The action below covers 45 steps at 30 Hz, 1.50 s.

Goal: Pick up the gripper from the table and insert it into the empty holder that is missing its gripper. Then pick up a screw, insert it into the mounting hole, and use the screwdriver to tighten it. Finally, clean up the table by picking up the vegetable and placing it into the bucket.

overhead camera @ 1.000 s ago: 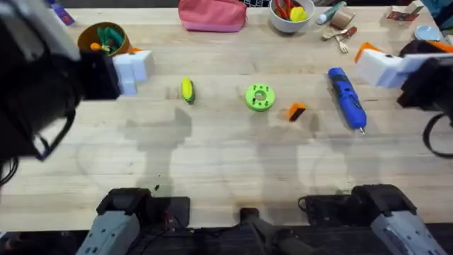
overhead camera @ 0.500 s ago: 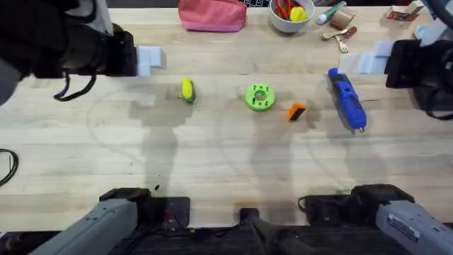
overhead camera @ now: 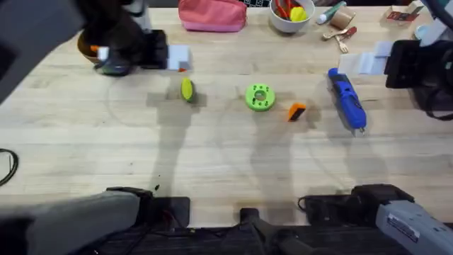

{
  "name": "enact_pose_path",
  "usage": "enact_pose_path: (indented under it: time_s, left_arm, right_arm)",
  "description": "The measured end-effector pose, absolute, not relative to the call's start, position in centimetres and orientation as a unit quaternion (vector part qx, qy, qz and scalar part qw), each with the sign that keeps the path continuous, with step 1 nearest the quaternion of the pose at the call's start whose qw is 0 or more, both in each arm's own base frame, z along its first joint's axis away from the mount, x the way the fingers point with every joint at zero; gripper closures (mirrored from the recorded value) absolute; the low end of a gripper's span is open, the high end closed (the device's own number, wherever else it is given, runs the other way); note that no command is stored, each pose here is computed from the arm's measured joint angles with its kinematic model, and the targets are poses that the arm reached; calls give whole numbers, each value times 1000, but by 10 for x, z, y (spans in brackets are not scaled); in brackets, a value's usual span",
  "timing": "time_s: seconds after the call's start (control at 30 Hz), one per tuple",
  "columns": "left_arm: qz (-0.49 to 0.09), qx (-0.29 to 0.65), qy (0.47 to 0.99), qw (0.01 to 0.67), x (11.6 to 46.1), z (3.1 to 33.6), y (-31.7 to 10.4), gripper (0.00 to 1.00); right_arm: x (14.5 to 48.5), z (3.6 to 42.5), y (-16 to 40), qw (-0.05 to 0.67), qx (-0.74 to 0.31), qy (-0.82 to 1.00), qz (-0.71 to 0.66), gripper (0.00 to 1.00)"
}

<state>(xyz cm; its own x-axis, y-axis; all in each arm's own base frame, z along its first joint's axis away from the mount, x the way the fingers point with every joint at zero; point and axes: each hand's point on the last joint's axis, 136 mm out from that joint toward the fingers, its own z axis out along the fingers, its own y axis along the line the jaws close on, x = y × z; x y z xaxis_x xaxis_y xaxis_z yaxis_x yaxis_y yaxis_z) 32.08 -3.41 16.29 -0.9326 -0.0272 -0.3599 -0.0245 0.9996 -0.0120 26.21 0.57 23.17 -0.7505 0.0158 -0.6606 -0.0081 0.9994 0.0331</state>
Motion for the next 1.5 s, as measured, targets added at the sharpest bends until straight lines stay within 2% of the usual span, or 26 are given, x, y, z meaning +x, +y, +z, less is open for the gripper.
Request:
enact_pose_path:
  time_s: [0.27, 0.57, 1.07, 1.2, 1.27, 1.3, 1.33, 1.4, 1.47, 1.5]
  left_arm:
    - [-14, -53, 994, 99, 343, 106, -67, 15]
    - [-13, -93, 995, 32, 346, 54, -73, 15]
    - [-9, -99, 995, 16, 346, 39, -73, 53]
    - [-7, -99, 995, 4, 344, 32, -73, 98]
    - [-7, -100, 995, 4, 344, 32, -73, 169]
    - [-7, -100, 995, 4, 344, 32, -73, 235]
    - [-7, -100, 995, 4, 344, 32, -73, 355]
    - [-8, -102, 995, 4, 344, 32, -73, 683]
    - [-8, -101, 995, 4, 344, 32, -73, 956]
    - [-8, -102, 995, 4, 344, 32, -73, 989]
  right_arm:
    - [262, 232, 6, 353, 2, 935, 17, 8]
    - [262, 232, 6, 353, 2, 935, 17, 8]
    - [264, 228, 6, 346, 2, 938, 17, 7]
    - [264, 228, 6, 346, 2, 938, 17, 8]
    - [264, 228, 6, 346, 2, 938, 17, 8]
    - [264, 228, 6, 346, 2, 938, 17, 7]
    - [264, 228, 6, 346, 2, 938, 17, 7]
    - [264, 228, 6, 346, 2, 938, 17, 8]
    - [264, 228, 6, 346, 2, 938, 17, 8]
    - [264, 228, 6, 346, 2, 938, 17, 8]
